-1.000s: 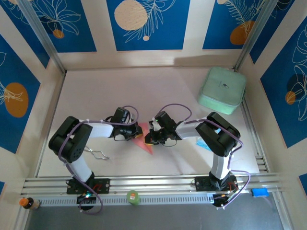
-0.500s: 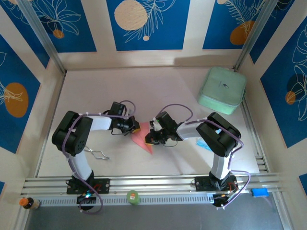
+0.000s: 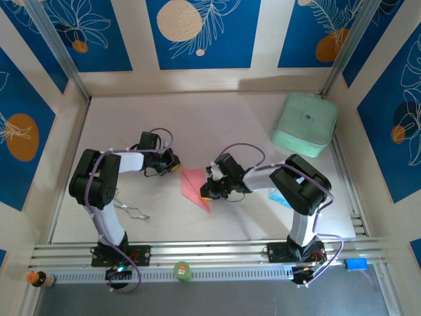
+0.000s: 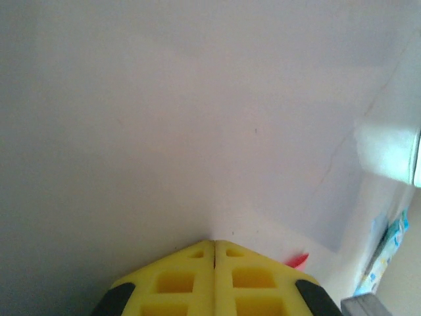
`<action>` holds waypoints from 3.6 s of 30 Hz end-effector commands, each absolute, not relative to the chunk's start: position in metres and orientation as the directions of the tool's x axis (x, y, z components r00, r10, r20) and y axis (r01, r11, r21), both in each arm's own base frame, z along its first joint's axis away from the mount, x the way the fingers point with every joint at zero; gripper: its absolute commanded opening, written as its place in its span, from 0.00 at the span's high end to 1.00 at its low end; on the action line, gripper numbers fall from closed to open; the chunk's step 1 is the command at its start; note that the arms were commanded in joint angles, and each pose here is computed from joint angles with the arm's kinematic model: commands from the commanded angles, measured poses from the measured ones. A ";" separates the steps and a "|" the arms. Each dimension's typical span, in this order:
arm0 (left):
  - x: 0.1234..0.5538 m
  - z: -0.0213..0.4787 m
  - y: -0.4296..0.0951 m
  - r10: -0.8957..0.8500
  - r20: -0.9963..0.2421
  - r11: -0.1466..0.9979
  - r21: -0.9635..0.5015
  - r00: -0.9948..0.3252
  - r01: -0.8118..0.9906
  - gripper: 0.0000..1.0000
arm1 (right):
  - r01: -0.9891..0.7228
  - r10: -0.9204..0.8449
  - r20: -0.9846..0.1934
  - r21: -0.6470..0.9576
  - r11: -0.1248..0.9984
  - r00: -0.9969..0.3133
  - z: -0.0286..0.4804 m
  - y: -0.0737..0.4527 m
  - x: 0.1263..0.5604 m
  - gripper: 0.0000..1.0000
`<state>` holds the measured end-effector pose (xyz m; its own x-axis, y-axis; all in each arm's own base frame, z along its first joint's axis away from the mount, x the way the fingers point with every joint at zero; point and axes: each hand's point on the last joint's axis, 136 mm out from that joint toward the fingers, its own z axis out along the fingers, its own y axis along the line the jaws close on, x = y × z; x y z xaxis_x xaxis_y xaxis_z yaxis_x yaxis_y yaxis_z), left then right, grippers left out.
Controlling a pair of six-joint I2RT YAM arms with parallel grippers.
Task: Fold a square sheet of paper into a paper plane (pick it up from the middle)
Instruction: Fourth fold the wing at the center of the table.
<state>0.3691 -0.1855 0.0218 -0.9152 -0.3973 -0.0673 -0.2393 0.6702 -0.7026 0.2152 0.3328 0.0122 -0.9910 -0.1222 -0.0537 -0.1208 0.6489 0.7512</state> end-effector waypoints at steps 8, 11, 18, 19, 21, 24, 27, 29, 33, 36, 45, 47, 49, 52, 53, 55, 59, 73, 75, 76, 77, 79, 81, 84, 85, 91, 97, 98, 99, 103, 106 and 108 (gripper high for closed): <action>0.357 0.063 -0.190 -0.394 -0.147 0.657 -0.736 -0.907 -0.166 0.97 | -0.006 -0.117 0.156 0.577 0.817 -0.981 -0.040 0.279 0.173 1.00; 0.336 0.069 -0.211 -0.335 -0.142 0.643 -0.757 -0.932 -0.116 0.97 | -0.005 -0.117 0.156 0.581 0.814 -0.981 -0.039 0.278 0.174 1.00; 0.305 0.050 -0.264 -0.218 -0.090 0.605 -0.794 -0.972 -0.063 0.97 | -0.006 -0.114 0.146 0.590 0.807 -0.983 -0.036 0.280 0.178 1.00; 0.303 0.044 -0.264 -0.219 -0.077 0.607 -0.791 -0.973 -0.074 0.97 | -0.006 -0.114 0.145 0.592 0.806 -0.983 -0.035 0.280 0.178 1.00; 0.301 0.034 -0.263 -0.228 -0.056 0.599 -0.795 -0.972 -0.095 0.97 | -0.007 -0.114 0.144 0.594 0.805 -0.983 -0.035 0.281 0.178 1.00; 0.297 0.020 -0.259 -0.232 -0.032 0.610 -0.783 -0.972 -0.120 0.97 | -0.009 -0.112 0.136 0.596 0.803 -0.984 -0.032 0.282 0.180 1.00; 0.293 0.005 -0.254 -0.236 -0.017 0.630 -0.764 -0.972 -0.140 0.97 | -0.018 -0.114 0.118 0.613 0.790 -0.986 -0.025 0.286 0.182 1.00; 0.289 -0.005 -0.250 -0.245 -0.002 0.637 -0.754 -0.970 -0.160 0.97 | -0.028 -0.115 0.096 0.634 0.773 -0.989 -0.016 0.292 0.188 1.00; 0.282 -0.014 -0.243 -0.253 0.013 0.650 -0.738 -0.967 -0.180 0.98 | -0.059 -0.120 0.049 0.653 0.755 -0.992 0.007 0.307 0.201 1.00; 0.281 -0.013 -0.243 -0.251 0.010 0.648 -0.741 -0.968 -0.175 0.98 | -0.088 -0.128 0.013 0.658 0.748 -0.992 0.021 0.319 0.210 1.00; 0.283 -0.010 -0.243 -0.243 -0.001 0.656 -0.737 -0.970 -0.163 0.98 | -0.101 -0.118 -0.020 0.669 0.737 -0.993 0.024 0.347 0.242 1.00; 0.283 -0.010 -0.243 -0.244 -0.001 0.656 -0.737 -0.970 -0.164 0.98 | -0.097 -0.135 0.009 0.645 0.758 -0.991 0.011 0.349 0.239 1.00; 0.283 -0.011 -0.243 -0.246 0.000 0.657 -0.735 -0.969 -0.167 0.98 | -0.089 -0.143 0.034 0.636 0.766 -0.989 0.000 0.347 0.231 1.00; 0.283 -0.012 -0.242 -0.248 -0.001 0.660 -0.732 -0.969 -0.168 0.98 | -0.068 -0.131 0.057 0.619 0.782 -0.990 -0.009 0.335 0.218 1.00; 0.283 -0.013 -0.241 -0.249 0.001 0.663 -0.729 -0.969 -0.171 0.98 | -0.073 -0.135 0.053 0.624 0.778 -0.989 -0.007 0.333 0.215 1.00; 0.283 -0.014 -0.241 -0.249 0.001 0.666 -0.726 -0.969 -0.172 0.98 | -0.077 -0.137 0.049 0.620 0.781 -0.989 -0.005 0.327 0.211 1.00; 0.283 -0.017 -0.239 -0.253 0.002 0.672 -0.719 -0.967 -0.177 0.98 | -0.101 -0.157 0.033 0.636 0.765 -0.987 0.005 0.324 0.204 1.00; 0.281 -0.013 -0.237 -0.256 -0.006 0.678 -0.714 -0.967 -0.175 0.98 | -0.123 -0.156 -0.008 0.661 0.740 -0.988 0.031 0.311 0.194 1.00; 0.282 -0.013 -0.237 -0.257 -0.008 0.679 -0.713 -0.966 -0.174 0.98 | -0.133 -0.161 -0.024 0.686 0.716 -0.987 0.040 0.322 0.202 1.00; 0.282 -0.013 -0.237 -0.257 -0.007 0.679 -0.713 -0.966 -0.175 0.99 | -0.140 -0.166 -0.030 0.698 0.702 -0.986 0.044 0.329 0.207 1.00; 0.281 -0.013 -0.237 -0.256 -0.006 0.679 -0.713 -0.967 -0.176 0.99 | -0.143 -0.171 -0.032 0.704 0.695 -0.985 0.044 0.335 0.210 1.00; 0.281 -0.013 -0.236 -0.255 -0.006 0.680 -0.712 -0.967 -0.175 0.98 | -0.139 -0.169 -0.028 0.707 0.693 -0.985 0.043 0.344 0.217 1.00; 0.281 -0.012 -0.237 -0.254 -0.007 0.680 -0.713 -0.967 -0.173 0.98 | -0.126 -0.158 -0.020 0.705 0.698 -0.987 0.038 0.351 0.224 1.00; 0.280 -0.014 -0.236 -0.254 -0.002 0.682 -0.709 -0.967 -0.178 0.98 | -0.117 -0.162 -0.002 0.700 0.704 -0.987 0.029 0.356 0.226 1.00; 0.280 -0.014 -0.236 -0.255 -0.004 0.681 -0.711 -0.967 -0.177 0.98 | -0.111 -0.163 0.009 0.694 0.711 -0.987 0.024 0.355 0.225 1.00; 0.281 -0.014 -0.236 -0.252 -0.003 0.683 -0.709 -0.968 -0.176 0.99 | -0.095 -0.190 0.065 0.684 0.724 -0.980 0.010 0.338 0.191 1.00; 0.281 -0.017 -0.236 -0.254 0.000 0.686 -0.705 -0.967 -0.181 0.98 | -0.089 -0.188 0.071 0.686 0.722 -0.980 0.006 0.315 0.160 1.00; 0.281 -0.017 -0.236 -0.254 0.003 0.685 -0.706 -0.967 -0.182 0.99 | -0.089 -0.184 0.067 0.684 0.724 -0.981 0.005 0.311 0.156 1.00; 0.281 -0.017 -0.236 -0.254 0.005 0.683 -0.707 -0.967 -0.183 0.99 | -0.095 -0.185 0.060 0.683 0.725 -0.981 0.004 0.308 0.151 1.00; 0.280 -0.016 -0.235 -0.257 0.004 0.682 -0.707 -0.966 -0.185 0.99 | -0.100 -0.191 0.059 0.682 0.725 -0.980 -0.002 0.294 0.131 1.00; 0.280 -0.016 -0.235 -0.257 0.003 0.684 -0.706 -0.966 -0.184 0.99 | -0.102 -0.194 0.060 0.684 0.723 -0.979 -0.003 0.286 0.121 1.00; 0.280 -0.015 -0.235 -0.259 0.003 0.682 -0.707 -0.966 -0.185 0.99 | -0.101 -0.191 0.057 0.682 0.724 -0.980 -0.003 0.280 0.116 1.00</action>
<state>0.2959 -0.2598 0.0197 -0.9736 -0.2219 -0.0533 -0.0900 0.5882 -0.8037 0.1394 0.3001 0.0127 -0.9813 -0.1902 -0.0306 -0.1531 0.6736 0.7231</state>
